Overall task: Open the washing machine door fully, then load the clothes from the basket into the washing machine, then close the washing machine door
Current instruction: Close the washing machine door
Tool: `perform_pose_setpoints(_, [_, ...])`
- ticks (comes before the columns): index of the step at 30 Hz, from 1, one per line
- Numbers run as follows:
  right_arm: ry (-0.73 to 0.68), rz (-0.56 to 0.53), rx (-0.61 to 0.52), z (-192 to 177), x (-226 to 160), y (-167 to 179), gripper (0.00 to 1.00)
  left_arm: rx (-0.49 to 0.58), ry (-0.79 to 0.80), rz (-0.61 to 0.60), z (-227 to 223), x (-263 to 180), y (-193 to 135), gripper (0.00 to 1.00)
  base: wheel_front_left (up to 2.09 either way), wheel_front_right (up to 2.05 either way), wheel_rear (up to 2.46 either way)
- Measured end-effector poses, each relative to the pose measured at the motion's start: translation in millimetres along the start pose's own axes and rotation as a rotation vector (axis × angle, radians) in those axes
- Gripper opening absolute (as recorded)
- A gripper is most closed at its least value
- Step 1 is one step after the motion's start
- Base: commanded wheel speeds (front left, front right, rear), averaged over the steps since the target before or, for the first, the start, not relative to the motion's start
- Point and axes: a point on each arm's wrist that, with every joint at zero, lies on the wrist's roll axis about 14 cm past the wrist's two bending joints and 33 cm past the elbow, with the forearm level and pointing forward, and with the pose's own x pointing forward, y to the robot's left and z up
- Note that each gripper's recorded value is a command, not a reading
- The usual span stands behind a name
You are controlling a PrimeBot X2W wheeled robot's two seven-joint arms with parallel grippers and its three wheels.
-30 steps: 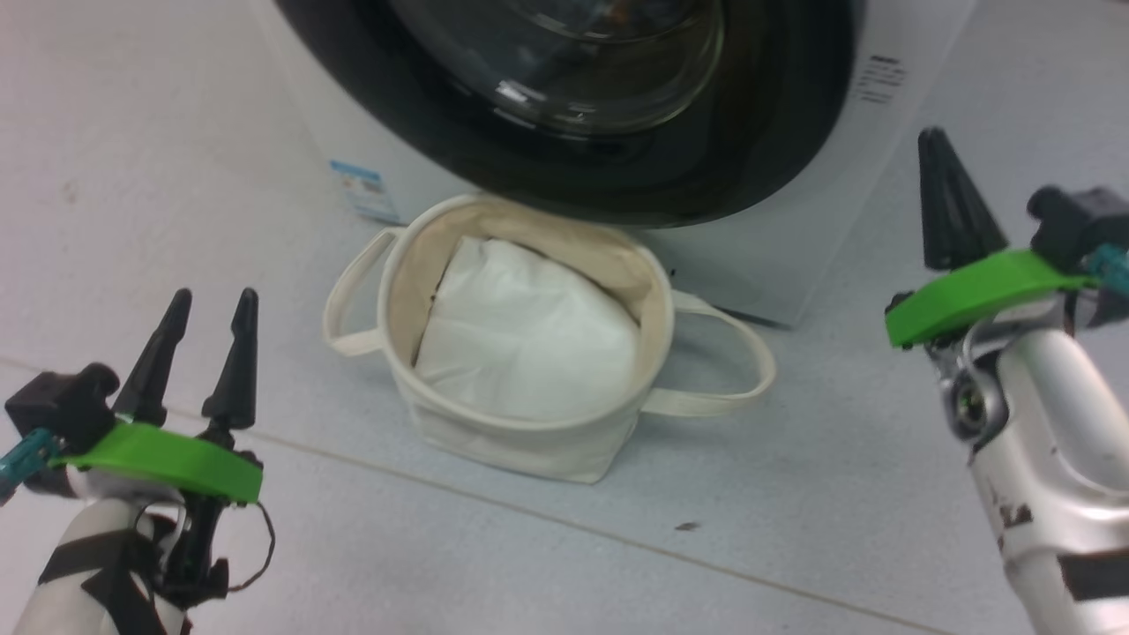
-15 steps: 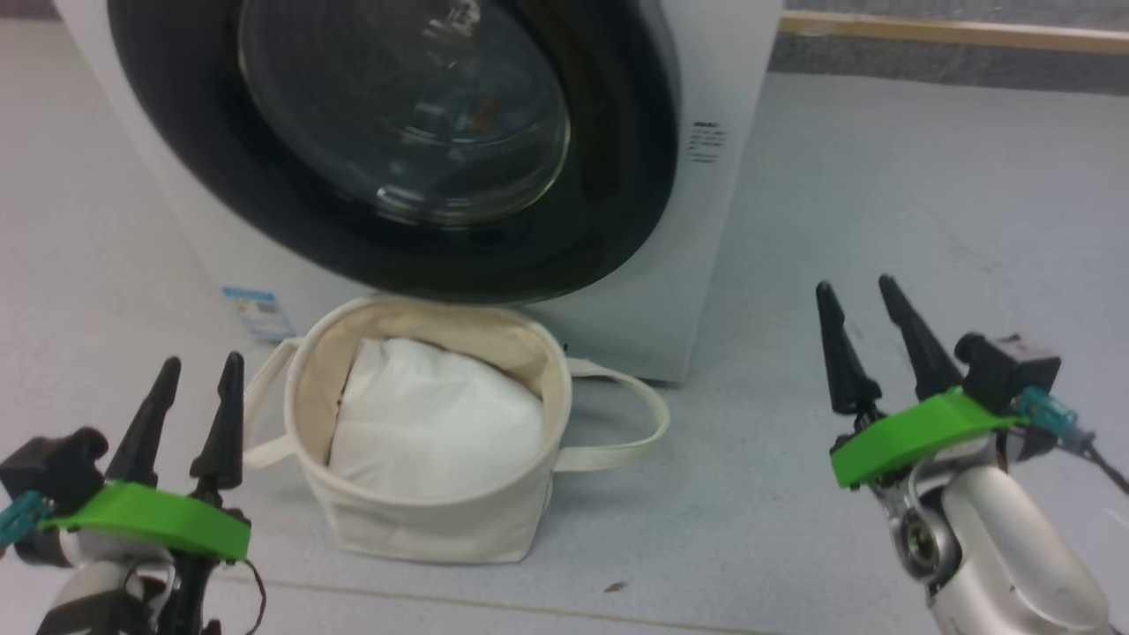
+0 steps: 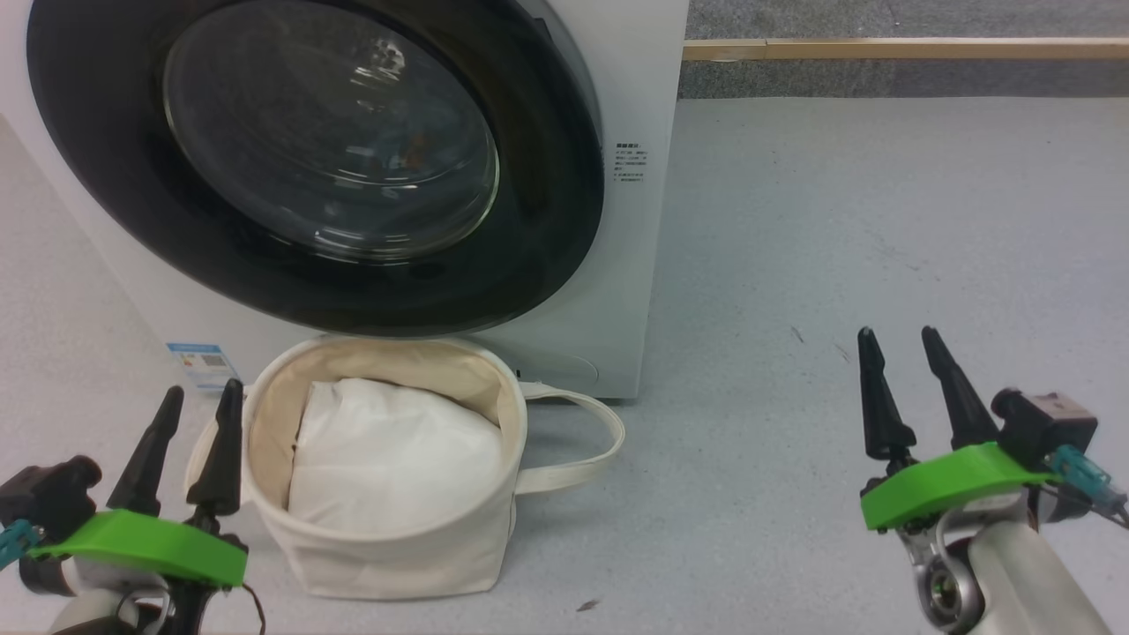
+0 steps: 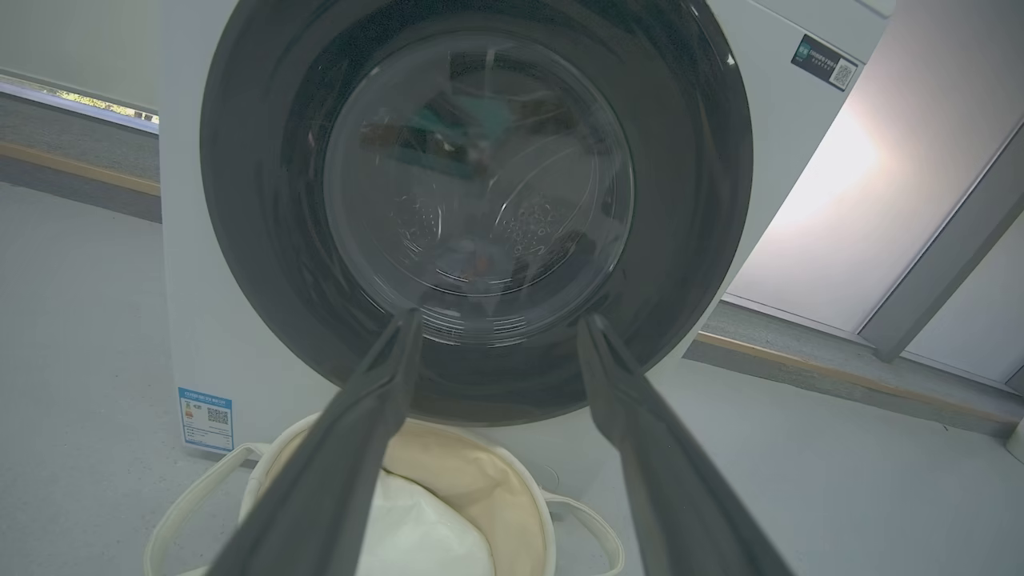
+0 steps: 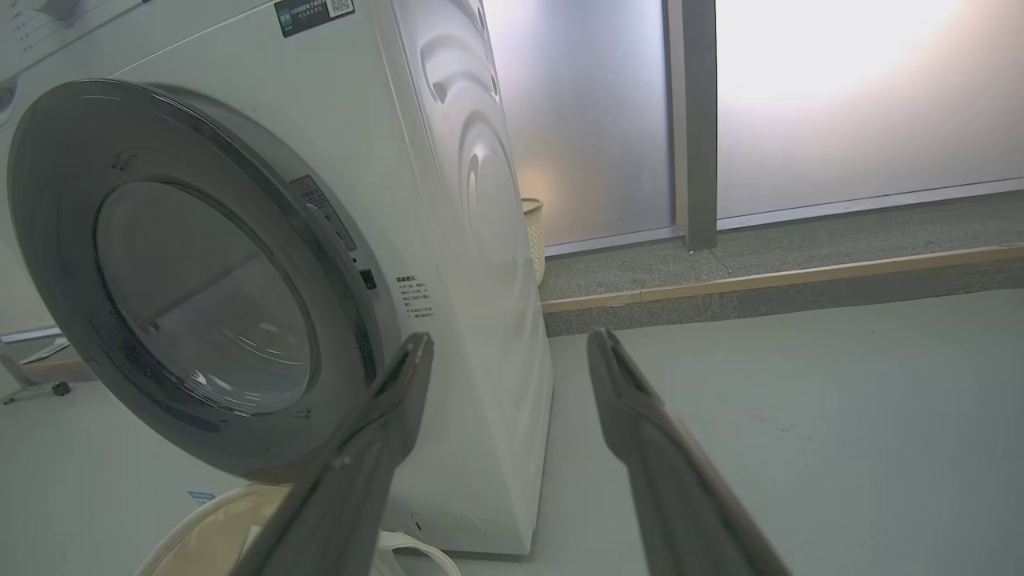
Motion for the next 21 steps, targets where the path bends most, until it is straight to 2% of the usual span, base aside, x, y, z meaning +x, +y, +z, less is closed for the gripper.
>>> perform_pose_setpoints(21, [-0.004, 0.011, 0.018, -2.1, 0.7, 8.2, 1.0, 0.006, 0.006, 0.01, -2.4, -1.9, 3.0, 1.0, 0.0, 0.0, 0.0])
